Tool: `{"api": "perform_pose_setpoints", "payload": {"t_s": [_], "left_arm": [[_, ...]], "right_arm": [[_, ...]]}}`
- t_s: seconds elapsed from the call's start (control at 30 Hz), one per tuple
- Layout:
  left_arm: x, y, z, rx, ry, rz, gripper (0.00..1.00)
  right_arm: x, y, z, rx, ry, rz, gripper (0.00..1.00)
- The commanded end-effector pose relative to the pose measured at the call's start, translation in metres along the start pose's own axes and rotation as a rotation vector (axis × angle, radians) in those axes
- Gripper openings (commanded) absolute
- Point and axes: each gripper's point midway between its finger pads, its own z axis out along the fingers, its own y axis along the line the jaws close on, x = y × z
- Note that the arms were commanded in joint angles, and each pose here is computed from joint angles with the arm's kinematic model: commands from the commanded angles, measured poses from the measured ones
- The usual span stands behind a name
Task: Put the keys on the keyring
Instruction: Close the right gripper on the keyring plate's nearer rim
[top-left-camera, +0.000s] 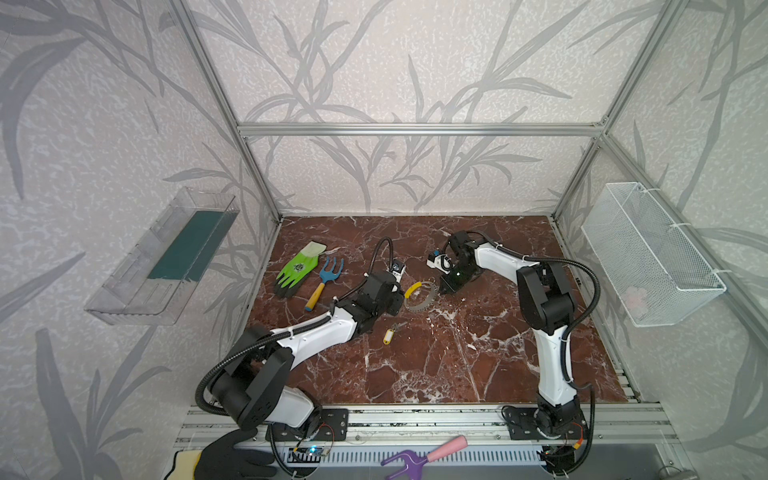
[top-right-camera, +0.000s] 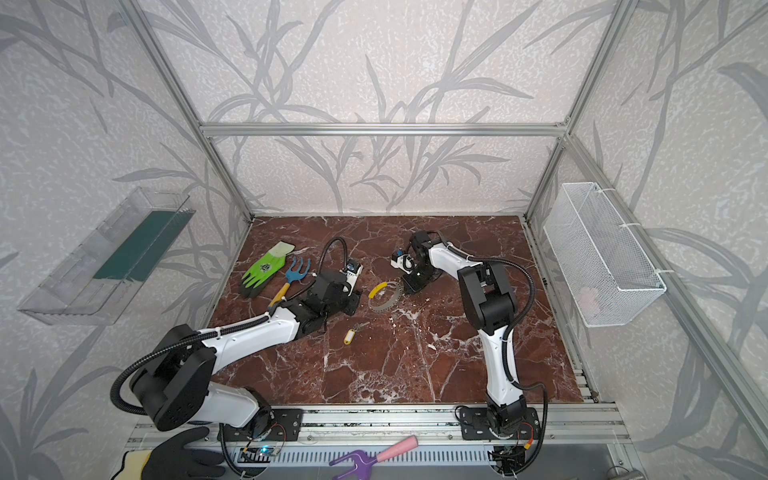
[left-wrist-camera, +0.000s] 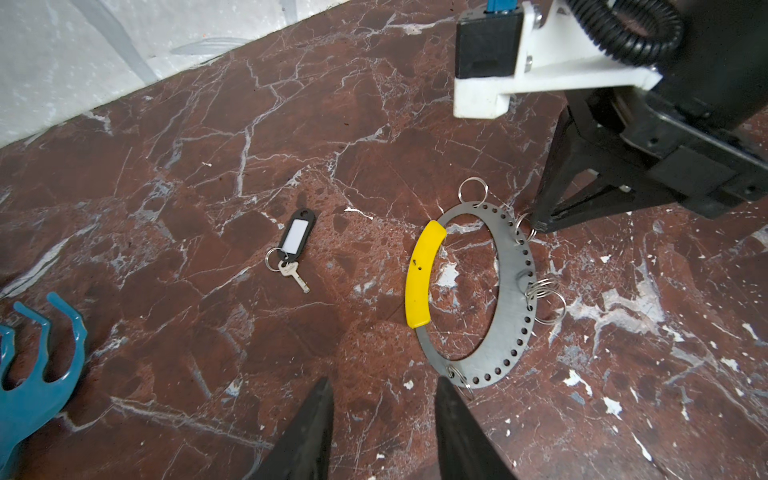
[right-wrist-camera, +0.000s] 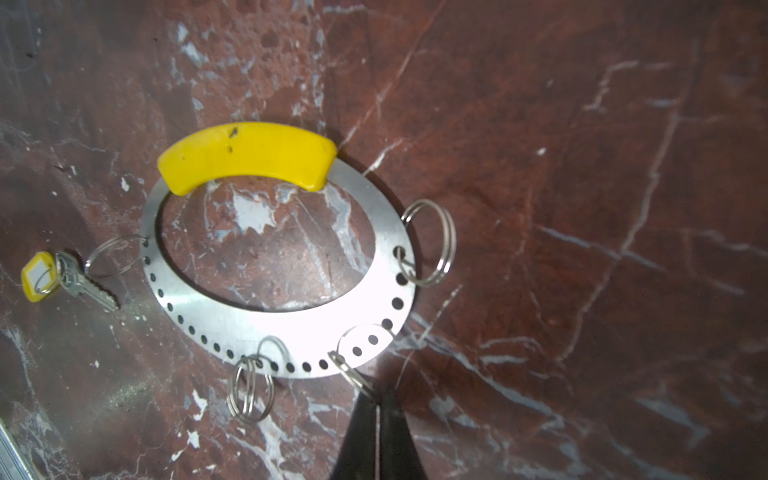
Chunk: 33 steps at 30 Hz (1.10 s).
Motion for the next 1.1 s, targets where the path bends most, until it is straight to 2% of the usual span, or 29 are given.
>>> {"api": "perform_pose_setpoints", "payload": {"t_s": [0.0, 0.07, 0.27, 0.53, 0.8, 0.93, 1.07], "left_arm": [[-0.012, 0.001, -0.001, -0.013, -0.028, -0.030, 0.42], [-0.012, 0.001, -0.002, -0.016, -0.031, -0.032, 0.41], [-0.014, 0.004, -0.006, -0.029, -0.041, -0.025, 0.42], [-0.019, 0.004, -0.013, -0.023, -0.066, -0.004, 0.42], [-0.019, 0.001, -0.017, 0.002, -0.084, 0.028, 0.43], [-0.023, 0.002, -0.026, 0.005, -0.133, 0.063, 0.44], [-0.031, 0.002, -0.042, 0.012, -0.228, 0.103, 0.46]], "right_arm": [[-0.001, 0.005, 0.004, -0.027, 0.017, -0.006, 0.04], [-0.003, 0.007, 0.002, -0.030, 0.005, -0.015, 0.00], [-0.011, 0.014, -0.009, -0.015, -0.065, -0.068, 0.00], [-0.025, 0.026, -0.034, 0.020, -0.224, -0.168, 0.00], [-0.023, 0.032, -0.038, 0.035, -0.249, -0.241, 0.00], [-0.031, 0.043, -0.055, 0.063, -0.358, -0.322, 0.00], [-0.040, 0.064, -0.082, 0.079, -0.537, -0.458, 0.00]]}}
